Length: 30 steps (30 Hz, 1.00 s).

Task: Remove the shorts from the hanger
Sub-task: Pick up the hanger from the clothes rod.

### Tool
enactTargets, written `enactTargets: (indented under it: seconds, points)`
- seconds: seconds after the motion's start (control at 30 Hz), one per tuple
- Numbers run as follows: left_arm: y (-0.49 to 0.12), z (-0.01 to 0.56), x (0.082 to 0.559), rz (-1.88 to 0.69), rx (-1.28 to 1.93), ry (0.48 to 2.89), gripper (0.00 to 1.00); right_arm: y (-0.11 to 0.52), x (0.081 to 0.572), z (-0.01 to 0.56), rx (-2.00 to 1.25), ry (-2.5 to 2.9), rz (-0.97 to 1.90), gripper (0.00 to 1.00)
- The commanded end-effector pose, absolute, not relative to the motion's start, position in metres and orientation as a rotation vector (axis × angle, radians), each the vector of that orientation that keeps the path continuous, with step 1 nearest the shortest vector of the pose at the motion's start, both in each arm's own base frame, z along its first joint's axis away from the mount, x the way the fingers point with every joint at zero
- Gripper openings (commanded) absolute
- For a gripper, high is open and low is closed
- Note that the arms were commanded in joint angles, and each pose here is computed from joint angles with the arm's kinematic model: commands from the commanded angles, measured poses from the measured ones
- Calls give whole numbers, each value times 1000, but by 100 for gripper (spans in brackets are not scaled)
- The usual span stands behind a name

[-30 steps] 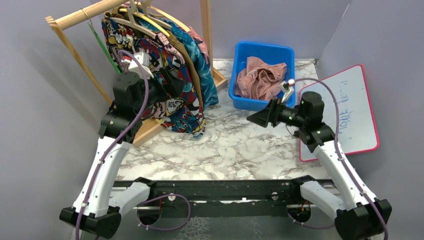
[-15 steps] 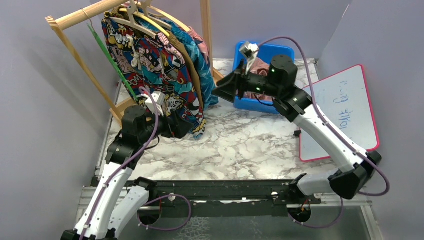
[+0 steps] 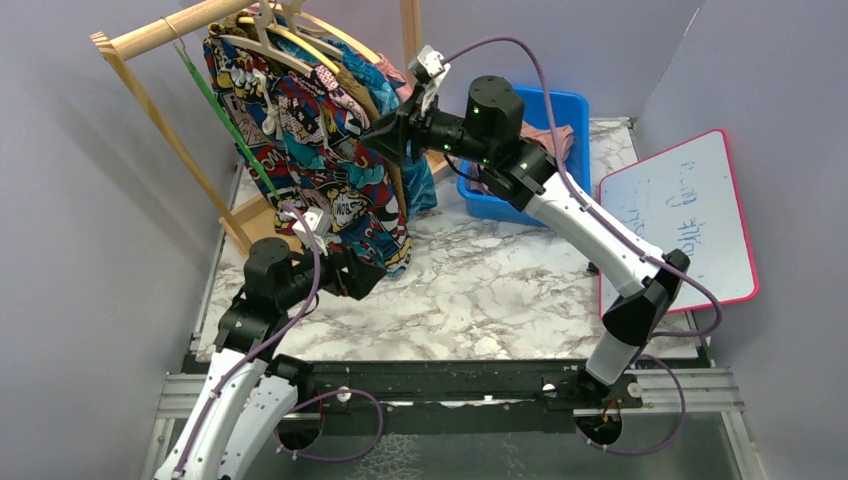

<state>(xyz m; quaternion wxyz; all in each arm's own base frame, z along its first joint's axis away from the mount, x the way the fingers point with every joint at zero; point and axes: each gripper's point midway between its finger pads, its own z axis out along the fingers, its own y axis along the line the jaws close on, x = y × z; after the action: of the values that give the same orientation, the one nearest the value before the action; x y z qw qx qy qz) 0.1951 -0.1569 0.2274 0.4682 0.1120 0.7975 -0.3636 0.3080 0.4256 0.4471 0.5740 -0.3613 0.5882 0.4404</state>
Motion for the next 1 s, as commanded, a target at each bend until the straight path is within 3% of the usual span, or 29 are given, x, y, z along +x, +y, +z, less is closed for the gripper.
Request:
enactTargets:
  seconds: [0.0,0.3,0.43,0.8,0.9,0.97]
  points:
    - [-154,228,204,-858,277,1871,99,440,324,462,-853,1296,962,48]
    - [-144,231,214,-770,246,1837,99,477,329,434,-976,1302,912,32]
    - [-143,233,213,-769,246,1827,99,491,333,424,-973,1325,810,32]
    - [-143,232,213,-767,245,1829,99,498,370,441,-794,1342,649,45]
    - [-143,231,213,-768,245,1833,99,508,366,434,-834,1345,687,43]
    - [-143,231,213,-768,245,1832,99,512,366,430,-853,1352,698,35]
